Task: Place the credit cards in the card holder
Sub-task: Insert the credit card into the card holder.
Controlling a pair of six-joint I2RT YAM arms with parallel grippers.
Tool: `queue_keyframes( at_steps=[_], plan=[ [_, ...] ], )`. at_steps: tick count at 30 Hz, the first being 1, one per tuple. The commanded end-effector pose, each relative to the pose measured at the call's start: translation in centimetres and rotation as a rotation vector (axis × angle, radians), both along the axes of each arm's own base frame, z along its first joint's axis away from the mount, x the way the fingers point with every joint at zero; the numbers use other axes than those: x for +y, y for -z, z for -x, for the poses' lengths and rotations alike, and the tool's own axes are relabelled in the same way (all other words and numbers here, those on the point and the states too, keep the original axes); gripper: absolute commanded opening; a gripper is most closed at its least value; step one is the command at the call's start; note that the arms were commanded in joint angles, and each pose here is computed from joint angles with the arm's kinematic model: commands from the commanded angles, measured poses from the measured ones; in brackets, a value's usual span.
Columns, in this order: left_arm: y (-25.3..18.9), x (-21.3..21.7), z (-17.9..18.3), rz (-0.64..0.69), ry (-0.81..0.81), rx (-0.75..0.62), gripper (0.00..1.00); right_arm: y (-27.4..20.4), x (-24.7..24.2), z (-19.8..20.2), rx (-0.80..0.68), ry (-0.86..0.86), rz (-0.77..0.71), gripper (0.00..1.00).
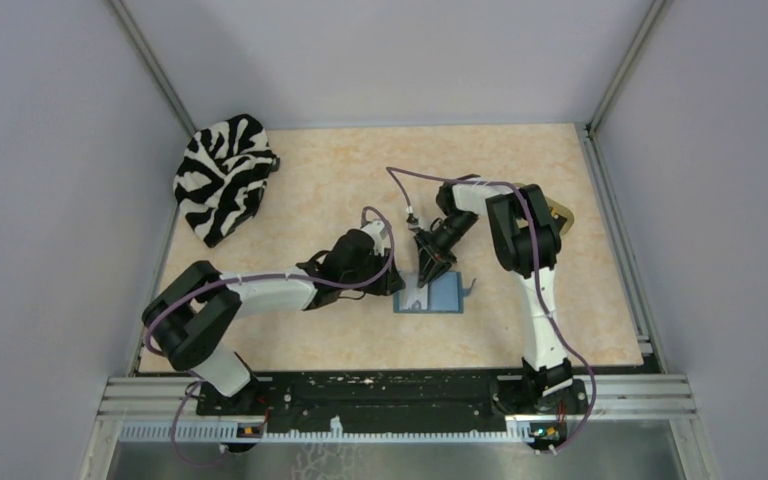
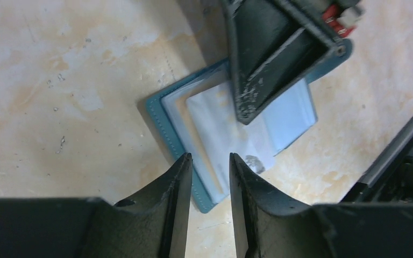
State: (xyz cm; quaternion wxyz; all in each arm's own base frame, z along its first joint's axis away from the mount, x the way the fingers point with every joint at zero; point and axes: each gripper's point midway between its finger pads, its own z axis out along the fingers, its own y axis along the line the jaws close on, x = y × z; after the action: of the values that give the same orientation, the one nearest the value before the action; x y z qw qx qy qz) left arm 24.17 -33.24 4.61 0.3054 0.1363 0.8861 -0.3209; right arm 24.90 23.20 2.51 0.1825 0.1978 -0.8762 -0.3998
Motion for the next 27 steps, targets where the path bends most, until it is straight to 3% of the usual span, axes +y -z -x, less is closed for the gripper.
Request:
queue_keyframes(
  at_steps=[1,9,21,27],
  plan=[
    [-4.9,-0.9,-0.7,0.091,-0.001,-0.082,0.38,0.7,0.5,-1.6,-0.117,-0.023,-0.04,0.12],
    [-7.3,-4.9,2.1,0.184,0.086,-0.068,0.35,0.6,0.6,-1.6,-0.118,-0.022,-0.047,0.12],
    [-3.3,-8.0,1.8,-0.166,-0.004,-0.125,0.27,0.6,0.5,-1.7,-0.119,-0.022,-0.043,0.13],
    [-1.6,-8.2,1.3,-0.259,-0.024,-0.146,0.27,0.6,0.5,-1.6,-0.119,-0.024,-0.041,0.13]
  ],
)
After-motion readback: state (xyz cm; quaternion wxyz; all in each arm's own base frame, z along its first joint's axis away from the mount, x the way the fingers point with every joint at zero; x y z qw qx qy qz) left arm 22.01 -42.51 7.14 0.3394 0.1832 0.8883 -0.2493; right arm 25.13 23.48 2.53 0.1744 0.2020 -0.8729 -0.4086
